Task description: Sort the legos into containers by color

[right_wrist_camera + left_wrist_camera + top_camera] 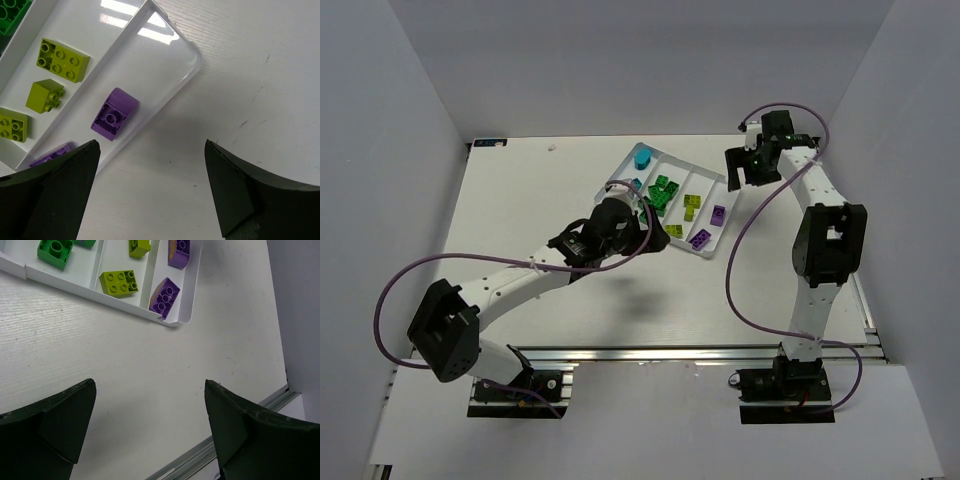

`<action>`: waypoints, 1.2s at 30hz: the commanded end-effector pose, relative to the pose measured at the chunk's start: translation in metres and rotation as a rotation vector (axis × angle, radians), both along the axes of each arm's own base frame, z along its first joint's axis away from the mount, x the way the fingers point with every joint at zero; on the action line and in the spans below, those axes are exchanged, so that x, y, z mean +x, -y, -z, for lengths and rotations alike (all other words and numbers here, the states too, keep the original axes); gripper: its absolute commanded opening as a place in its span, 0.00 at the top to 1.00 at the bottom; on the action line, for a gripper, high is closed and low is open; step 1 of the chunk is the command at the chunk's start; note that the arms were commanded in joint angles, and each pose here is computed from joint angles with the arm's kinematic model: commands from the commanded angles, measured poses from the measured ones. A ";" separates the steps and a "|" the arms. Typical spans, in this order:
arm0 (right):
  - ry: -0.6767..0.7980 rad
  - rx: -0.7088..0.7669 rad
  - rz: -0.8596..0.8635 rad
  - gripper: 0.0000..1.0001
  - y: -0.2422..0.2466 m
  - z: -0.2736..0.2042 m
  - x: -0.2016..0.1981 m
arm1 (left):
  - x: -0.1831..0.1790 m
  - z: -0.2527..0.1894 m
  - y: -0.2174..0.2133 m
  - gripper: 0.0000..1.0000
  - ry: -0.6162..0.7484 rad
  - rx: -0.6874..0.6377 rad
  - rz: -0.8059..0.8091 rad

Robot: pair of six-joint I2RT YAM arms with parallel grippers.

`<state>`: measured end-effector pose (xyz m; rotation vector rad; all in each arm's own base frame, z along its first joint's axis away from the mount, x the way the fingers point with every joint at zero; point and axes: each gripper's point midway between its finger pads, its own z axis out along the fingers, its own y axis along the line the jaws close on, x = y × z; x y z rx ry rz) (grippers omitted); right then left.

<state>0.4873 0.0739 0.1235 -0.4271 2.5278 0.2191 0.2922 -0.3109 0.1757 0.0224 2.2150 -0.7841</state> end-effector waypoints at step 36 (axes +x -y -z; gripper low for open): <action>0.456 0.042 -0.202 0.11 -0.030 -0.100 -0.080 | 0.012 -0.089 -0.018 0.02 0.186 -0.078 -0.099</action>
